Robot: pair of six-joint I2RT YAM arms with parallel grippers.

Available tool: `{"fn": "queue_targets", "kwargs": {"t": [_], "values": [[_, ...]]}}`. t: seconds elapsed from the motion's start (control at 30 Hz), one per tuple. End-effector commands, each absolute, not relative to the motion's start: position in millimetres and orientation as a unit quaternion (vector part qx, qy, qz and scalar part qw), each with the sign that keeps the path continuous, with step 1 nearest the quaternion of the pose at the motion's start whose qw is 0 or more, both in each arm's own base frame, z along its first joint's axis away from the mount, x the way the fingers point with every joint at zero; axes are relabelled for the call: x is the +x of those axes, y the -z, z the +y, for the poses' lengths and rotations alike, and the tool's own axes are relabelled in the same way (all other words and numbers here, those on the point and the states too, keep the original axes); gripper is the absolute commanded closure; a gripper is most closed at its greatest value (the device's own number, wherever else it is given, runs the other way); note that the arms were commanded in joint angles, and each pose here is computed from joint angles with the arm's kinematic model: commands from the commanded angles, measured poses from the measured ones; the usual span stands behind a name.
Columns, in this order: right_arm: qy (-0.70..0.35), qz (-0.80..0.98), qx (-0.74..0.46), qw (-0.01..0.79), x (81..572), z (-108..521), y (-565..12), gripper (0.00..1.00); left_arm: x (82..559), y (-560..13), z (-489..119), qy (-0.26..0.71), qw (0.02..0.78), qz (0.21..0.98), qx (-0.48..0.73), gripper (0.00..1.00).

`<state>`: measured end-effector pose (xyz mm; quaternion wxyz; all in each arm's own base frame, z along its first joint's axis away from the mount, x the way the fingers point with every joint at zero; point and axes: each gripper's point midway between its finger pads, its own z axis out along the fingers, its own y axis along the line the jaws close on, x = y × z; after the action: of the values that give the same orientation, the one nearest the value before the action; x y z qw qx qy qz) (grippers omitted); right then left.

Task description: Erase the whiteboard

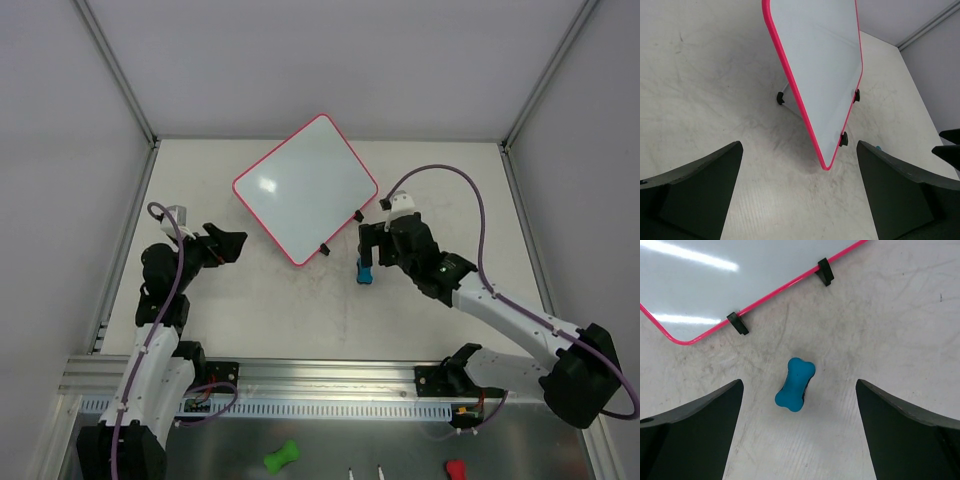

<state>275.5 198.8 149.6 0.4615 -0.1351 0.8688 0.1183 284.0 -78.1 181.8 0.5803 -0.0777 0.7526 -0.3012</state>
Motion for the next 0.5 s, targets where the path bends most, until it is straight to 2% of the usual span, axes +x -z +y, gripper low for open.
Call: {"fn": "queue_targets", "kwargs": {"t": [0.0, 0.3, 0.47], "values": [[-0.123, 0.831, -0.135, 0.525, 283.9, 197.1, -182.3, 0.01, 278.6, -178.4, -74.6, 0.292, 0.589, 0.748, -0.094, 0.01], [-0.148, 0.781, -0.111, 0.596, 281.3, 187.8, -178.2, 0.01, 265.2, -170.0, -65.8, 0.281, 0.602, 0.736, -0.13, 0.01], [-0.141, 0.788, -0.119, 0.587, 281.1, 188.3, -157.1, 0.01, 263.5, -166.0, -62.1, 0.265, 0.599, 0.743, -0.133, 0.01]]}}
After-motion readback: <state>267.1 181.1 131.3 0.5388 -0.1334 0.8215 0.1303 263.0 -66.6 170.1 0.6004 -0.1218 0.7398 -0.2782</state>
